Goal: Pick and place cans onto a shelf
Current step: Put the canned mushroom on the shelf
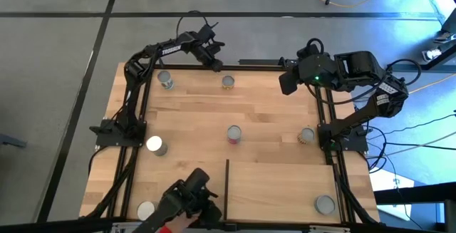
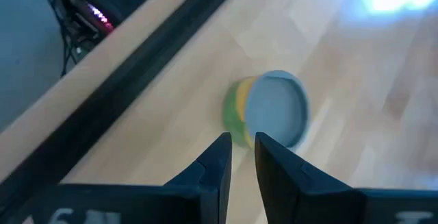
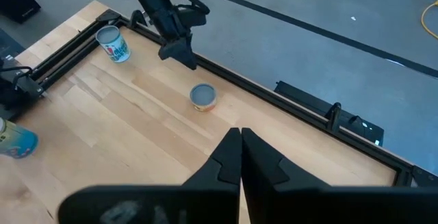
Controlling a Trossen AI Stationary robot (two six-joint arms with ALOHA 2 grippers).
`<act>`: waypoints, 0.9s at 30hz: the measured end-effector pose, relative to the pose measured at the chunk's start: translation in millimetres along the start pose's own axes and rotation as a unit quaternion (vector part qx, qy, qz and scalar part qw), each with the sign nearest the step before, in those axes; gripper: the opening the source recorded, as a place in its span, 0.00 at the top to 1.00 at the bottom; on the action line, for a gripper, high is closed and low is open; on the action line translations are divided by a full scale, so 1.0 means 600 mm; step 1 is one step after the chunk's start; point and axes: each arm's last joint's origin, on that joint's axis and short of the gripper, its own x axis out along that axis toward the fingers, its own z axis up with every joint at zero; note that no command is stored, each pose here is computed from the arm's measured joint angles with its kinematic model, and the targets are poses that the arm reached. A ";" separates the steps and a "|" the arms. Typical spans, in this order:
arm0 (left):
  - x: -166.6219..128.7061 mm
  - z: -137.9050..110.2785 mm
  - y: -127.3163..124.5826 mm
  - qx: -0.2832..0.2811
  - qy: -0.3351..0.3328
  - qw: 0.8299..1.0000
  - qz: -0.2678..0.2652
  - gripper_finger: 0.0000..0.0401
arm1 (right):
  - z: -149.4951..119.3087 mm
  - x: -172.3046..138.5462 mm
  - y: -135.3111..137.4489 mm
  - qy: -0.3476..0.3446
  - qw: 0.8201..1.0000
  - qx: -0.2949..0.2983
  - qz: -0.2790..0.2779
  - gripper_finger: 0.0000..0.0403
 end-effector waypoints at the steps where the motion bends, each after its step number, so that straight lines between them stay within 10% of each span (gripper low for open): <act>1: 0.000 0.000 0.000 0.001 0.000 1.000 0.004 0.86 | 0.000 0.000 0.000 0.000 1.000 0.000 0.000 0.99; 27: 0.038 -0.008 -0.038 0.135 0.022 0.990 0.022 0.86 | 0.001 0.000 -0.001 -0.008 1.000 -0.014 -0.009 0.99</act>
